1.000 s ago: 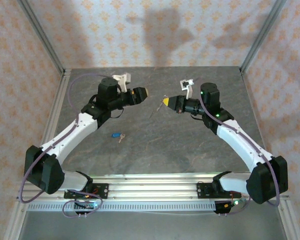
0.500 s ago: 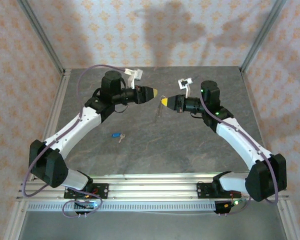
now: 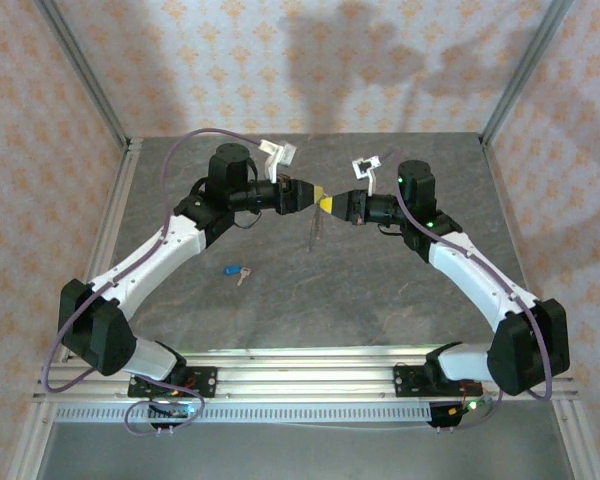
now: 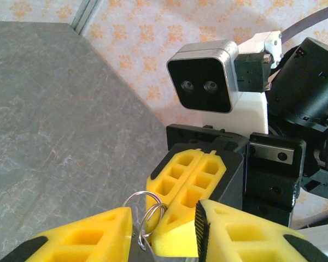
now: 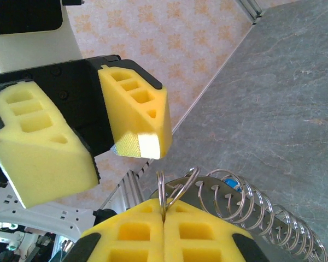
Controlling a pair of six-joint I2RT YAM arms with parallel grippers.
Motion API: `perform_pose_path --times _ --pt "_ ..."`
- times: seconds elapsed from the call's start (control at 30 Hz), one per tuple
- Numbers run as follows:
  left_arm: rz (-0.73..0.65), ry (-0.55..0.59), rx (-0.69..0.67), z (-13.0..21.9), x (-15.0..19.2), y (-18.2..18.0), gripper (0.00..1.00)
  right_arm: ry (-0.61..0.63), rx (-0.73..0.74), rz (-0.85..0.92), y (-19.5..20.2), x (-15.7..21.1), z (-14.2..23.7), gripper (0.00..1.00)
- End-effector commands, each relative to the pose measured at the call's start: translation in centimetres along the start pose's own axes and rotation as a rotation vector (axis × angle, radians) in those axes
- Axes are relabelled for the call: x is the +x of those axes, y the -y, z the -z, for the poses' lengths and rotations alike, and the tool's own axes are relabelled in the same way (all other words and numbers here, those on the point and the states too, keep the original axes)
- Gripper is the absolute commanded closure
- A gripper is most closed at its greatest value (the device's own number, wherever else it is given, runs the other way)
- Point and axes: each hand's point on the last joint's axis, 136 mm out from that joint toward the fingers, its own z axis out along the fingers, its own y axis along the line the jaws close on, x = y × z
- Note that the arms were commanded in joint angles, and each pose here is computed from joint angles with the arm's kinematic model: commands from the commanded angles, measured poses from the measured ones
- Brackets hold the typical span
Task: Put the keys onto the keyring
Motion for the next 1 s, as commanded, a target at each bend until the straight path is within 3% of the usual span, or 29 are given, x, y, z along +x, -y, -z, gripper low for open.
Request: perform_pose_path --times 0.0,0.4,0.97 --pt "-0.034 -0.015 0.021 -0.1 0.5 0.2 0.66 0.035 -0.054 0.079 -2.0 -1.4 0.6 1.0" --pt "-0.045 -0.039 0.09 0.0 1.3 1.2 0.71 0.046 -0.055 0.087 -2.4 -1.7 0.7 1.0" --pt "-0.093 -0.109 0.167 -0.9 2.7 3.0 0.88 0.036 -0.086 0.085 -3.0 -1.7 0.7 1.0"
